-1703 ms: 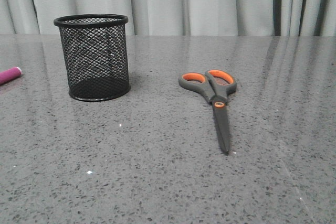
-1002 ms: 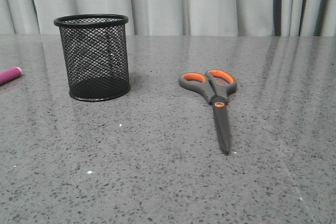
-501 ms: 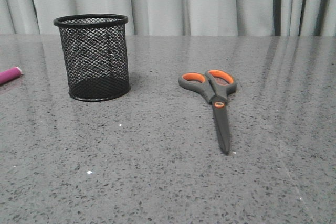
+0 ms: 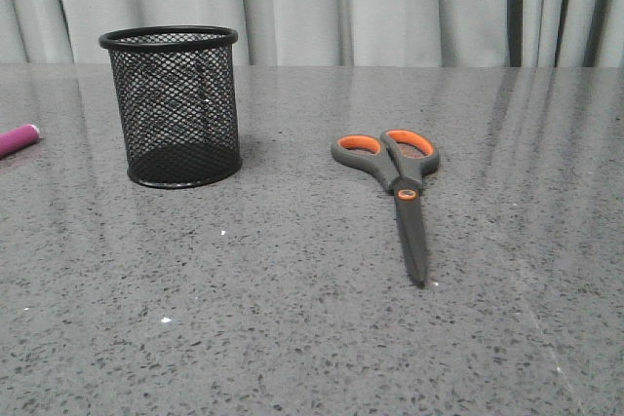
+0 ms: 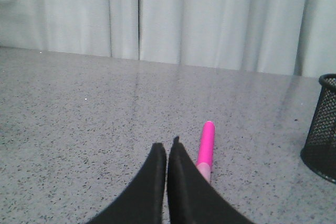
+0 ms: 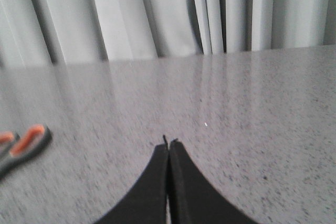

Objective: Put pen and scissors into bin

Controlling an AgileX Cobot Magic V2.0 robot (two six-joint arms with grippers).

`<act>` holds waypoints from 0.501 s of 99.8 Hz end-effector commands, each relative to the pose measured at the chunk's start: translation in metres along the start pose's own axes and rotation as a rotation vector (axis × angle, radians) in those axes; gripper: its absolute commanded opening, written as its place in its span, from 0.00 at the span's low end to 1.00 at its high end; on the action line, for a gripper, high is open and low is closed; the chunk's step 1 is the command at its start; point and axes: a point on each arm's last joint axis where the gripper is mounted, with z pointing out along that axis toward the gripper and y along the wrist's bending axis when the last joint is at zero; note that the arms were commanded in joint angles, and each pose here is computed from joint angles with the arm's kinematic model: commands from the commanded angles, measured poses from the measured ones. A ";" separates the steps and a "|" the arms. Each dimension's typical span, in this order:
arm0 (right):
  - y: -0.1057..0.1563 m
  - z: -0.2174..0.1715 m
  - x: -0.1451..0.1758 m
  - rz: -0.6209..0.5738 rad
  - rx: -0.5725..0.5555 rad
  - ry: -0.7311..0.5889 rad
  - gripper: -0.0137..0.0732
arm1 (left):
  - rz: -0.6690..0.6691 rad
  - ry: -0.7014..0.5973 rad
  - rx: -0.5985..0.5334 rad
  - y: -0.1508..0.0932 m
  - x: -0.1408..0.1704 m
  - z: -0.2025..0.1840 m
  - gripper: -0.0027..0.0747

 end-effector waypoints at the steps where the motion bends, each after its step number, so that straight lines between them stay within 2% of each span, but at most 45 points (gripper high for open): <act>1: -0.003 -0.002 -0.007 0.084 0.020 -0.134 0.07 | -0.078 -0.109 -0.004 0.002 -0.003 -0.002 0.01; 11: -0.004 -0.002 -0.009 0.162 0.025 -0.155 0.07 | -0.210 -0.119 -0.003 0.002 -0.004 -0.002 0.01; 22: -0.004 -0.002 -0.008 0.181 0.025 -0.155 0.07 | -0.339 -0.156 -0.010 0.004 -0.007 -0.002 0.01; 50: -0.004 -0.002 -0.009 0.240 0.024 -0.157 0.07 | -0.462 -0.195 -0.020 0.006 -0.011 -0.003 0.01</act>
